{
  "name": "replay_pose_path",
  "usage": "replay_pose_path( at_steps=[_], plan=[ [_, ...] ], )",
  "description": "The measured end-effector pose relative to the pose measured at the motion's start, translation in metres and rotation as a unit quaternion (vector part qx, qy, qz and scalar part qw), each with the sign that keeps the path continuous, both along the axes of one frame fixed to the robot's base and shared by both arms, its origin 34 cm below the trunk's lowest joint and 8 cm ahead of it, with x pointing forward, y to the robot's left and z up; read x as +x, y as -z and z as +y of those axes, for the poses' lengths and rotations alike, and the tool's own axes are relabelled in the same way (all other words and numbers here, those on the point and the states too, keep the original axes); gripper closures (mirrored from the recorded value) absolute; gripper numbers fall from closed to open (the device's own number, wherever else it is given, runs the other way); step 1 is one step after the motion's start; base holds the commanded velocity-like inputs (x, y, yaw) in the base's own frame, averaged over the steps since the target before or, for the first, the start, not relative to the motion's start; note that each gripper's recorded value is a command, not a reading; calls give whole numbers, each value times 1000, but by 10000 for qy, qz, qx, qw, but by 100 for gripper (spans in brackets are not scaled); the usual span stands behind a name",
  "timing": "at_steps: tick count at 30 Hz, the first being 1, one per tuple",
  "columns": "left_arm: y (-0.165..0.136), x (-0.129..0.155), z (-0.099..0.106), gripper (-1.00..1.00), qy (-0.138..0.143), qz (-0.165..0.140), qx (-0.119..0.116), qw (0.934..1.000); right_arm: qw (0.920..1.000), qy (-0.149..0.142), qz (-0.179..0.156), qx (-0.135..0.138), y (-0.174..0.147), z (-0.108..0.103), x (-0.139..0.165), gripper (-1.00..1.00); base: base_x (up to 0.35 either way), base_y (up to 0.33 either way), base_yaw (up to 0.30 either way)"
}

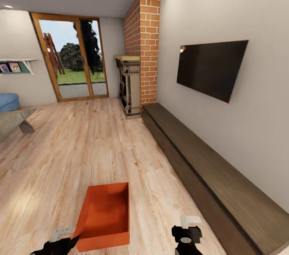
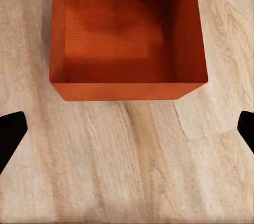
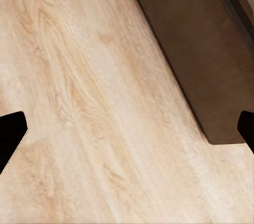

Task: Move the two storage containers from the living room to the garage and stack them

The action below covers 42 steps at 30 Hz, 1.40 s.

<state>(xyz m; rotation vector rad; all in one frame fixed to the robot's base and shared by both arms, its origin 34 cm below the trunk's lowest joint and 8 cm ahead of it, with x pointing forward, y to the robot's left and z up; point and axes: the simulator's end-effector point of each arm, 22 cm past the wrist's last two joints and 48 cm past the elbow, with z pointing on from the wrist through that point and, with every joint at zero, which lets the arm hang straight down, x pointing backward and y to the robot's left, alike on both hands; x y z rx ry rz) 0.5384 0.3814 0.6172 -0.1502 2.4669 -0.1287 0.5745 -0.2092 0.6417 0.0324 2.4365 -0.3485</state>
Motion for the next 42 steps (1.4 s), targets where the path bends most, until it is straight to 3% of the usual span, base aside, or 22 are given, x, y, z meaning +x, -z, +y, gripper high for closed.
replay_pose_path(
  at_steps=[8, 28, 42],
  plan=[
    [1, -1, 0, -100, 5, 17, -7, 10000, 10000, -1, 14, -3, 1, 0, -1, -100, 93, 98, 186],
    [3, -4, 0, -100, 17, 57, 17, 10000, 10000, 0, 16, -5, 2, -1, -1, -100, 254, 235, 11],
    [2, -1, 1, -100, 19, -9, 38, 10000, 10000, -2, 19, 3, 2, 0, -1, -100, 30, 29, 0]
  ],
)
